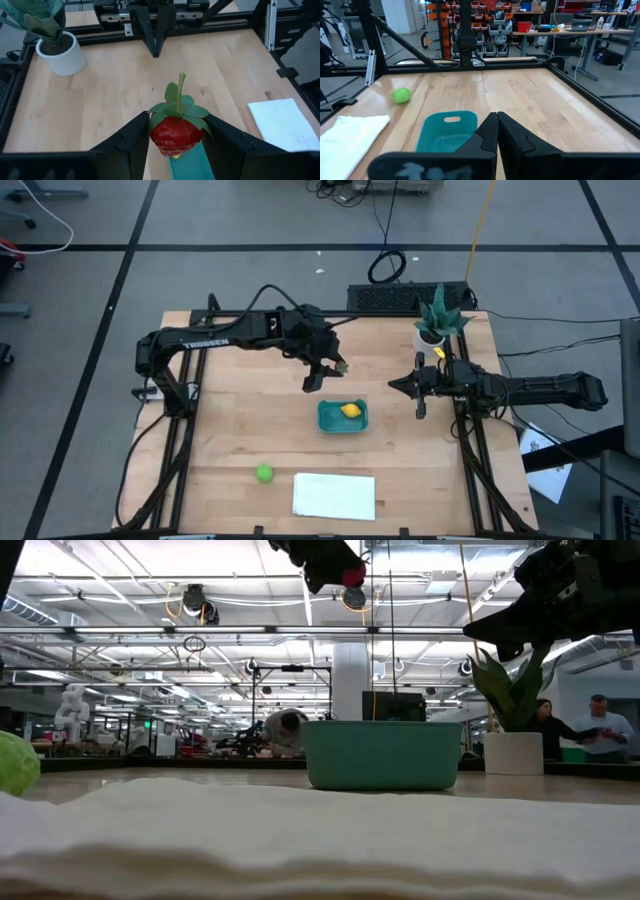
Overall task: Pick and placing Produce into tupperware
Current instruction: Put the red strawberry into the blue bin
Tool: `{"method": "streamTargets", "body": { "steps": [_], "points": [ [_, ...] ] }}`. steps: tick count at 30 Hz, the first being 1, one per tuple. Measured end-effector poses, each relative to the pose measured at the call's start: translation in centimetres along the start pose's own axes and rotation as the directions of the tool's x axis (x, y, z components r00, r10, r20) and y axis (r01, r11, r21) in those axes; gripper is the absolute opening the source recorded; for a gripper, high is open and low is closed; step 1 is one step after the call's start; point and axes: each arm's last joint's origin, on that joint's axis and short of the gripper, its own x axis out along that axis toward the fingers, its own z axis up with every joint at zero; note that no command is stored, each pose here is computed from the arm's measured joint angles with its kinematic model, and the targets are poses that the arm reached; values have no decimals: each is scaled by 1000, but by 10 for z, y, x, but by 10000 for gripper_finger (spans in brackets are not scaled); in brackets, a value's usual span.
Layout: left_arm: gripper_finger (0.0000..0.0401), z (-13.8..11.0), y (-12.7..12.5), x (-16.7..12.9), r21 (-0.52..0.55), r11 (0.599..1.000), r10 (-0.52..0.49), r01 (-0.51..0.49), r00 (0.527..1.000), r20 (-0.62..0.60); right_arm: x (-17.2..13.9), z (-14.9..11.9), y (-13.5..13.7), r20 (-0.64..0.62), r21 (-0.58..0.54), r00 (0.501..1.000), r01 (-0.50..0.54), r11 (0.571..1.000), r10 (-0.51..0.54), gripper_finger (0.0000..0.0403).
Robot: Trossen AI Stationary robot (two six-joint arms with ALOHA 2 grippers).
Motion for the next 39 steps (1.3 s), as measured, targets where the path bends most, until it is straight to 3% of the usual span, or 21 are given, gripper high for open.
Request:
{"method": "streamTargets", "body": {
  "steps": [6, 15, 39],
  "points": [
    [170, -1, -3, 2, 2, 1000, -6, 6, 1000, -2, 0, 0, 0, 0, 0, 1000, 0, 1000, 0, 0],
    [170, -25, -3, 19, -41, 999, -15, 12, 998, -59, 0, 0, 0, 0, 0, 1000, 0, 1000, 0, 0],
    [170, -67, -6, 52, -64, 998, -18, 16, 999, -29, 0, 0, 0, -1, 1, 1000, 0, 1000, 0, 0]
  ]
}}
